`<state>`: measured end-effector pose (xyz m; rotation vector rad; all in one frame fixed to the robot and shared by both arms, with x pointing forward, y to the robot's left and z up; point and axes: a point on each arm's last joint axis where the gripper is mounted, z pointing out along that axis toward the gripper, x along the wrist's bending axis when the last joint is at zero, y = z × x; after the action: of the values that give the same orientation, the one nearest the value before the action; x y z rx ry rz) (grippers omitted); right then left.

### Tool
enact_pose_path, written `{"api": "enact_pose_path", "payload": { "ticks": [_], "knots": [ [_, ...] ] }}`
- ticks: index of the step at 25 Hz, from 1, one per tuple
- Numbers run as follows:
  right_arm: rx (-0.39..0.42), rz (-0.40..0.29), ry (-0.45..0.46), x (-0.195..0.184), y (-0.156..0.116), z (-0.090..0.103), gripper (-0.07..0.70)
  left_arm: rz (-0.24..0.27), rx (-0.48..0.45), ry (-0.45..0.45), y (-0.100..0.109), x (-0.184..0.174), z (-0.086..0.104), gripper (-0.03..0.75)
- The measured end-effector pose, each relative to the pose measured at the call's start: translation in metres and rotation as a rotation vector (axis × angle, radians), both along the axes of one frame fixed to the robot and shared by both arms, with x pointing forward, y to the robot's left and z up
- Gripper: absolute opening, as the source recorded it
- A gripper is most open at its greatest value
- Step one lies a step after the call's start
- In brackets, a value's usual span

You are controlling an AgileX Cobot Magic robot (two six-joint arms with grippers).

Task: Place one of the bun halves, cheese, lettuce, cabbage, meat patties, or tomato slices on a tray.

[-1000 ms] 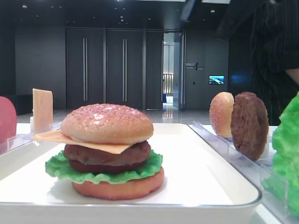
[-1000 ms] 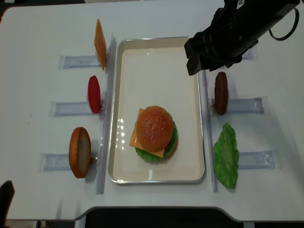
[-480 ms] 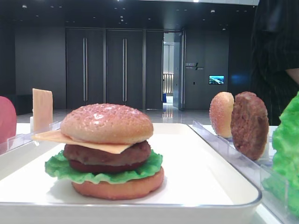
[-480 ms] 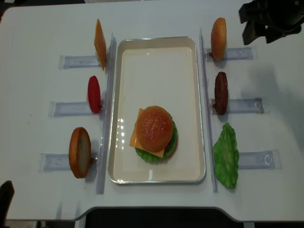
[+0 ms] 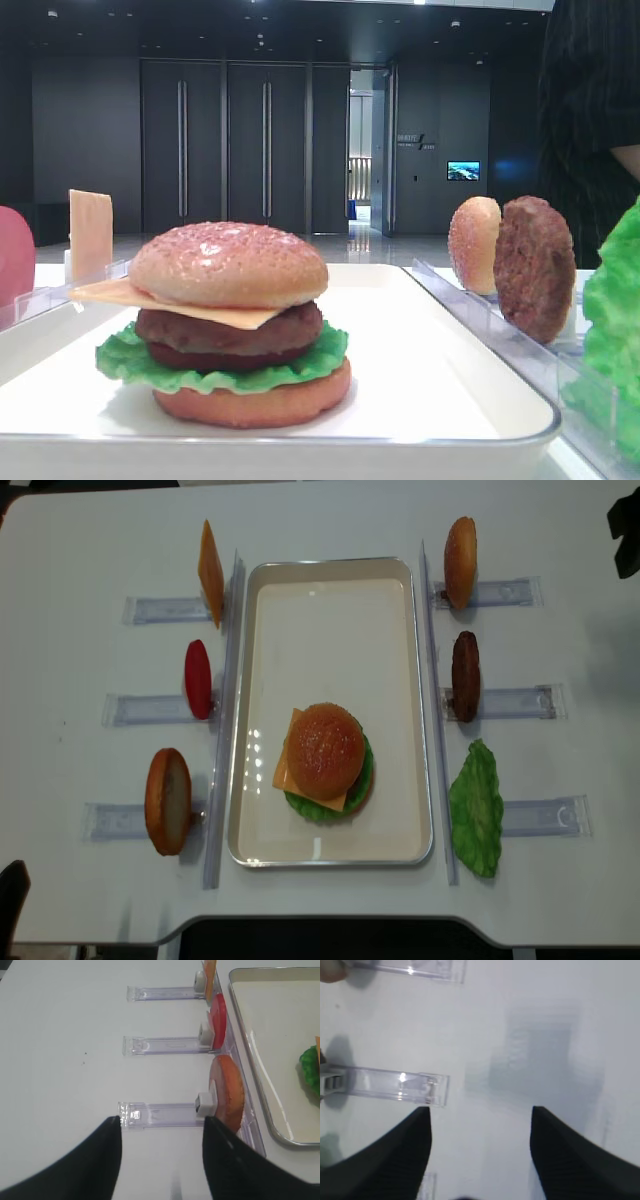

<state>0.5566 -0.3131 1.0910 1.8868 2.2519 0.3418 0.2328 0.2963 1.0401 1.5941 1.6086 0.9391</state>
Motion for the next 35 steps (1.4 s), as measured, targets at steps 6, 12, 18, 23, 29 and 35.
{"api": "enact_pose_path", "payload": {
  "ticks": [6,12,18,23,29,35],
  "knots": [
    [-0.021,-0.037,0.026,-0.003,-0.015,-0.001,0.415,0.000,0.000,0.000,0.000,0.000,0.000,0.398],
    [-0.029,-0.078,0.028,-0.004,-0.017,0.000,0.415,0.000,0.000,0.000,0.000,0.000,0.000,0.398],
    [-0.032,-0.124,0.074,-0.034,-0.015,-0.009,0.415,-0.004,0.006,0.000,0.000,0.000,0.000,0.398],
    [-0.028,-0.138,0.073,-0.075,-0.010,-0.009,0.415,-0.004,0.006,0.000,0.000,0.000,0.000,0.398],
    [-0.015,-0.194,-0.080,-0.132,-0.004,0.019,0.415,-0.004,0.006,0.000,0.000,0.000,0.000,0.398],
    [-0.031,-0.187,-0.300,-0.204,0.003,0.039,0.415,-0.004,0.006,0.000,0.000,0.000,0.000,0.398]
  ]
}}
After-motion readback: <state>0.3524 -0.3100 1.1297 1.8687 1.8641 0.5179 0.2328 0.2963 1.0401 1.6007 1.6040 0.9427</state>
